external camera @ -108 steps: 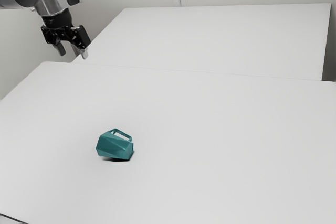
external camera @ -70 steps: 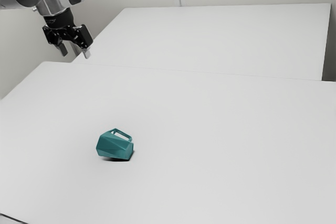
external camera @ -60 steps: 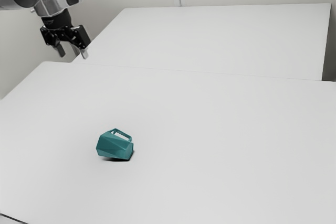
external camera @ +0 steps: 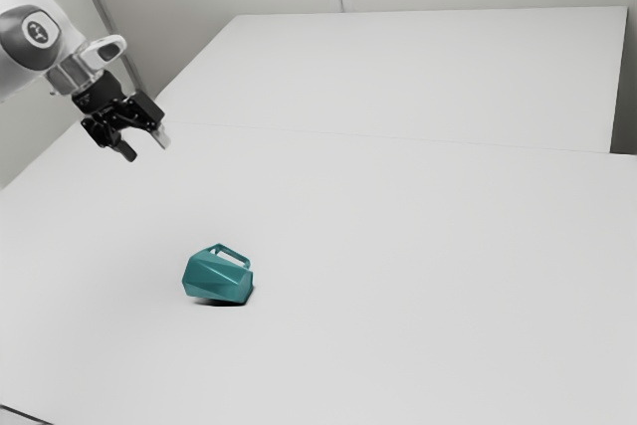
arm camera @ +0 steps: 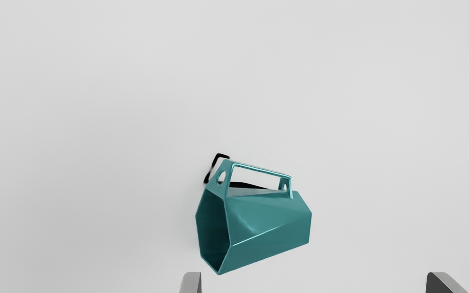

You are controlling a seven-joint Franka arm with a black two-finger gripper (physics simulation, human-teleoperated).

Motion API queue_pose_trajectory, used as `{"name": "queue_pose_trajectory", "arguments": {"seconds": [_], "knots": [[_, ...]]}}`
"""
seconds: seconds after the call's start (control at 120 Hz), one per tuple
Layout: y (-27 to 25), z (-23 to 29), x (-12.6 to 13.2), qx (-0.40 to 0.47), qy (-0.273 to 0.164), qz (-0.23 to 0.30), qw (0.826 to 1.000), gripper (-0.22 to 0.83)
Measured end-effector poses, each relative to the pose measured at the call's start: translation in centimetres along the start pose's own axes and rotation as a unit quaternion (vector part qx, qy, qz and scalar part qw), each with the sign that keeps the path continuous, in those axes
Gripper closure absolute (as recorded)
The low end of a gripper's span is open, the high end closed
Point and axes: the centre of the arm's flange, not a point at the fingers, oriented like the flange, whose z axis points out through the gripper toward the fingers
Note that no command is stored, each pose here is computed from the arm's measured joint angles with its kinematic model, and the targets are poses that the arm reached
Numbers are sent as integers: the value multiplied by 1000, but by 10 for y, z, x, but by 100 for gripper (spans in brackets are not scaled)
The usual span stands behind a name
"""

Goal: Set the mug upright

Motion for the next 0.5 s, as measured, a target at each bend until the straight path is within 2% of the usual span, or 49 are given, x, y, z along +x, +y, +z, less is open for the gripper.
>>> {"name": "queue_pose_trajectory", "arguments": {"seconds": [0.25, 0.5], "knots": [[-15, 54, -17, -72, -1, 7, 997, 0], [-37, 73, -43, -97, 7, 5, 995, 0]]}}
